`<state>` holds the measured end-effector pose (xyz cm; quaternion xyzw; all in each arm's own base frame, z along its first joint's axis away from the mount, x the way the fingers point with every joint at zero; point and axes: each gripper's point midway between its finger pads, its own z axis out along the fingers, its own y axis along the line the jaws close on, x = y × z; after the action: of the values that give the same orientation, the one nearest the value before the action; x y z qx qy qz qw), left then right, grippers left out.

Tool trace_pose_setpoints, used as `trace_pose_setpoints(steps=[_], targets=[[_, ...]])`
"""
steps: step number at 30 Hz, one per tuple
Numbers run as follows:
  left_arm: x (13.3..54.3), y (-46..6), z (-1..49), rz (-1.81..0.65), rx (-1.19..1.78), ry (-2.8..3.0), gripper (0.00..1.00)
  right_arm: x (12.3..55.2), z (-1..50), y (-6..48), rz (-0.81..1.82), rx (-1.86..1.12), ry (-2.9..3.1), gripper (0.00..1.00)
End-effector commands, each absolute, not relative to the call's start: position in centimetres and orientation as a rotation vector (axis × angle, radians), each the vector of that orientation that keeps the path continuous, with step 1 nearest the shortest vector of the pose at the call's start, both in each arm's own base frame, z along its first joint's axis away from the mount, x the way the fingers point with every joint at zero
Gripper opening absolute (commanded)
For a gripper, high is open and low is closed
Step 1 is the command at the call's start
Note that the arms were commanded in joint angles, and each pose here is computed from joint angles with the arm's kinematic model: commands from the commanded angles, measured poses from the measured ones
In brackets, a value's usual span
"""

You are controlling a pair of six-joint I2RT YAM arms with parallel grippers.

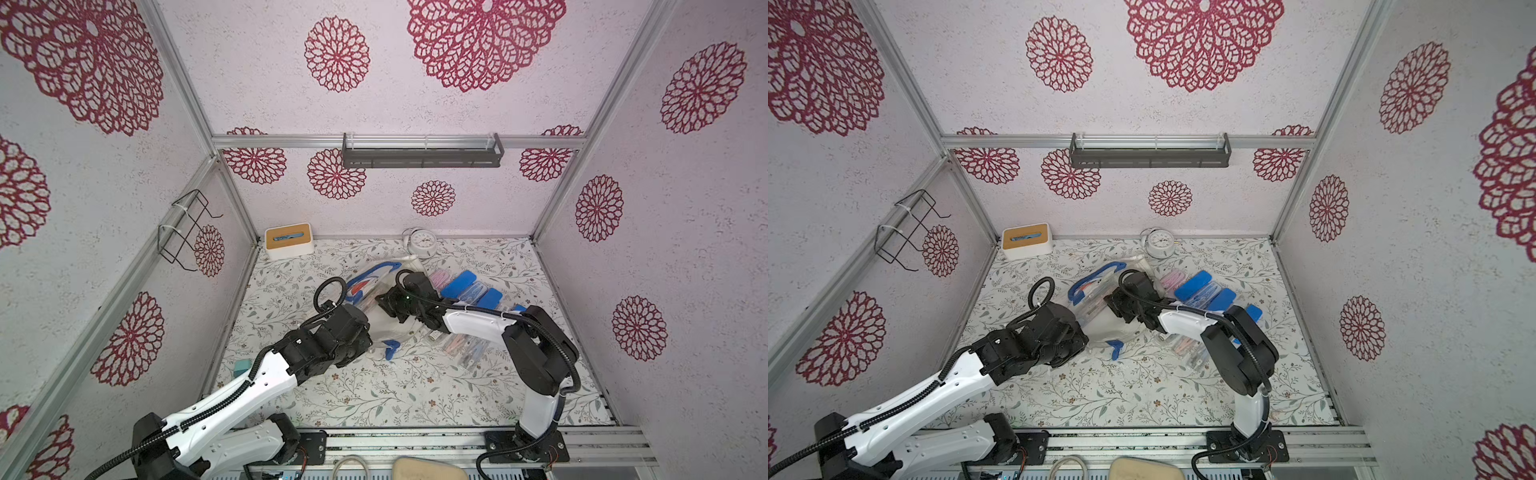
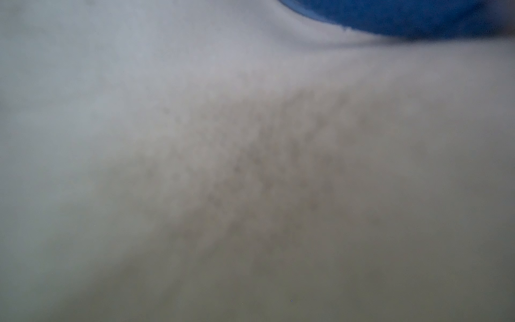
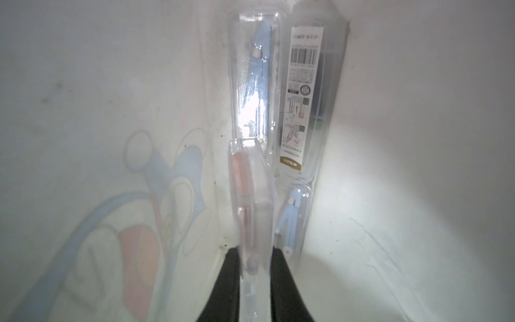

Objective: Take out the compass set from the canvas bag
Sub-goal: Pick up the compass set from the canvas bag, then move the canvas bag to the center of the board.

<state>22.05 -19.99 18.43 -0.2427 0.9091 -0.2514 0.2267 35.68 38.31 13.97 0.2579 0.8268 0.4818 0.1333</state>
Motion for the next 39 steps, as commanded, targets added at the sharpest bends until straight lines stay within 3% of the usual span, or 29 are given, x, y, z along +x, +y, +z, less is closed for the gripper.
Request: trace_pose_setpoints(steps=[1, 24, 39], targets=[[22.9, -19.3, 19.9, -0.699, -0.707, 2.435, 0.00, 34.8, 17.4, 37.0, 1.384, 0.619, 2.361, 0.13], [24.1, -17.8, 19.6, -0.662, -0.749, 2.417, 0.00, 31.5, 24.0, 28.5, 1.370, 0.450, 2.258, 0.13], [24.0, -12.9, 20.9, -0.600, -0.831, 2.374, 0.00, 29.7, 25.7, 19.1, 1.357, 0.554, 2.173, 0.13]])
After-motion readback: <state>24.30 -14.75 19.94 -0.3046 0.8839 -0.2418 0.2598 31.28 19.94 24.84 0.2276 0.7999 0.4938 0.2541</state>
